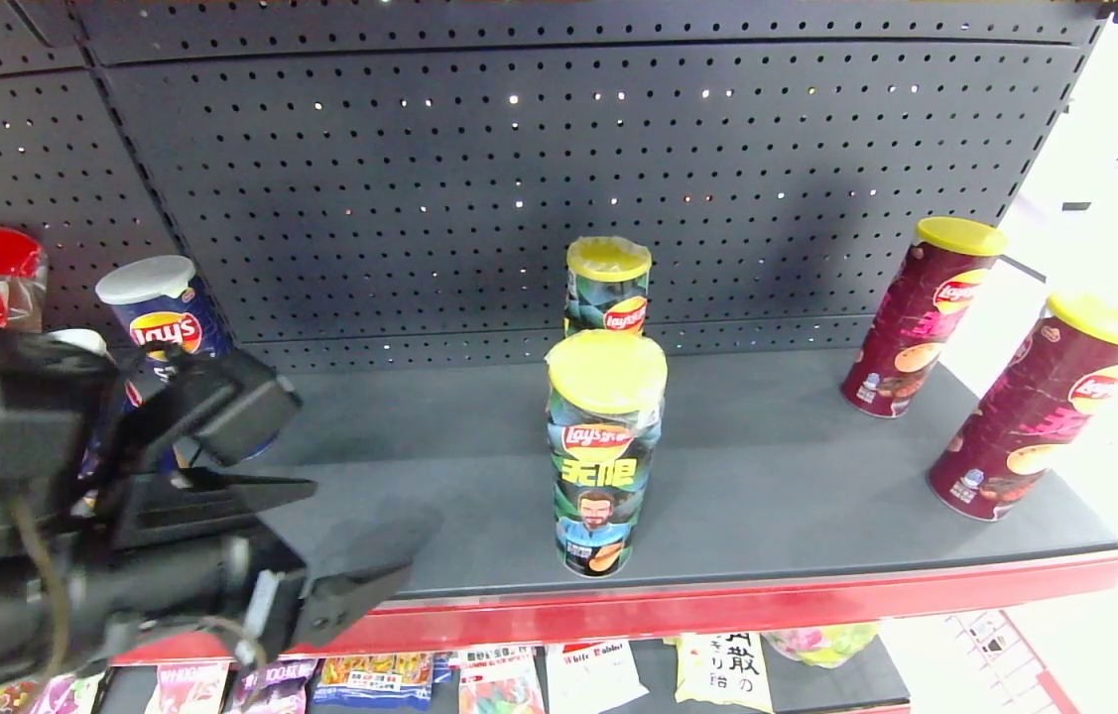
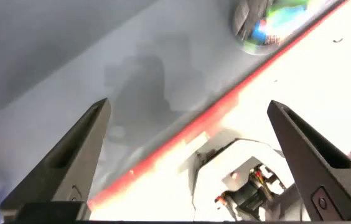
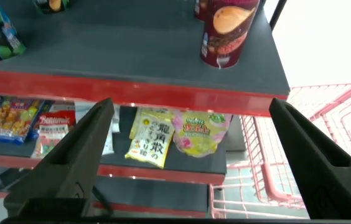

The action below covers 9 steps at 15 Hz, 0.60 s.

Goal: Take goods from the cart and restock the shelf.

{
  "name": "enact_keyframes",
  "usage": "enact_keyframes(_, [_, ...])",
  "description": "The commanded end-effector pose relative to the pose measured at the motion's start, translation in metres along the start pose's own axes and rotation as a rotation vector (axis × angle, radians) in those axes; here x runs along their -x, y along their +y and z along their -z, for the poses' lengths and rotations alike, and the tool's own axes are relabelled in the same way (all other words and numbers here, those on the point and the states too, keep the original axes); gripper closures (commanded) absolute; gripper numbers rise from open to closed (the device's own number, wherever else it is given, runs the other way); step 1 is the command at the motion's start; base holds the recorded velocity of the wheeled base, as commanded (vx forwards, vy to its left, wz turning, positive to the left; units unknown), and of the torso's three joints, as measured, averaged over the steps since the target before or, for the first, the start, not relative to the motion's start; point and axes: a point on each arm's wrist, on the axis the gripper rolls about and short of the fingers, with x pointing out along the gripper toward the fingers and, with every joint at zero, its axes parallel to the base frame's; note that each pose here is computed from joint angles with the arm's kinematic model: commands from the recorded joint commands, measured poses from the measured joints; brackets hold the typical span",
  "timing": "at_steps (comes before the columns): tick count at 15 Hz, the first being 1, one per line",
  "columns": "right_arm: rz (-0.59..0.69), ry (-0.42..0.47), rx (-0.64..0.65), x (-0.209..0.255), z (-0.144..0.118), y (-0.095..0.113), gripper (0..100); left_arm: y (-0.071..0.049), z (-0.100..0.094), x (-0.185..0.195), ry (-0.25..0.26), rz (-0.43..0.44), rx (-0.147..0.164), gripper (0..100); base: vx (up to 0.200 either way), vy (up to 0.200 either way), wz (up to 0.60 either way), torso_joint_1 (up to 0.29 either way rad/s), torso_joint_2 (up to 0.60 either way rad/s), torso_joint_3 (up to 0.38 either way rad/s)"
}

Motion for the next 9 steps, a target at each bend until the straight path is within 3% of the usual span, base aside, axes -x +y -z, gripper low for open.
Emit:
enact_keyframes(1, [0.026, 0.039, 0.017, 0.005, -0.001, -0.001, 0, -0.001, 0.091, 0.136, -0.128, -0.195, 0.084, 0, 0.000, 0.000, 0.00, 0.000, 0.00, 0.000])
enact_keyframes(2, [0.042, 0.058, 0.036, 0.008, -0.004, -0.002, 0, -0.009, 0.124, 0.157, -0.146, -0.253, 0.123, 0, 0.000, 0.000, 0.00, 0.000, 0.00, 0.000])
enact_keyframes(3, [0.062, 0.069, 0.040, 0.009, -0.005, -0.002, 0, -0.014, 0.142, 0.165, -0.160, -0.275, 0.151, 0, 0.000, 0.000, 0.00, 0.000, 0.00, 0.000])
enact_keyframes(4, [0.098, 0.075, 0.037, 0.011, -0.007, -0.002, 0, -0.021, 0.170, 0.170, -0.184, -0.306, 0.175, 0, 0.000, 0.000, 0.00, 0.000, 0.00, 0.000])
enact_keyframes(5, [0.158, 0.095, 0.028, 0.012, -0.003, -0.001, 0, -0.027, 0.203, 0.173, -0.206, -0.331, 0.178, 0, 0.000, 0.000, 0.00, 0.000, 0.00, 0.000])
enact_keyframes(6, [0.200, 0.104, 0.020, 0.014, 0.003, 0.001, 0, -0.032, 0.218, 0.173, -0.175, -0.350, 0.202, 0, 0.000, 0.000, 0.00, 0.000, 0.00, 0.000])
enact_keyframes(7, [0.221, 0.119, 0.019, 0.016, 0.015, 0.003, 0, -0.033, 0.222, 0.173, -0.139, -0.350, 0.266, 0, 0.000, 0.000, 0.00, 0.000, 0.00, 0.000])
enact_keyframes(8, [0.222, 0.110, 0.042, 0.019, 0.027, 0.004, 0, -0.032, 0.225, 0.168, -0.121, -0.384, 0.301, 0, 0.000, 0.000, 0.00, 0.000, 0.00, 0.000])
enact_keyframes(9, [0.218, 0.107, 0.071, 0.020, 0.037, 0.005, 0, -0.028, 0.226, 0.160, -0.120, -0.459, 0.314, 0, 0.000, 0.000, 0.00, 0.000, 0.00, 0.000])
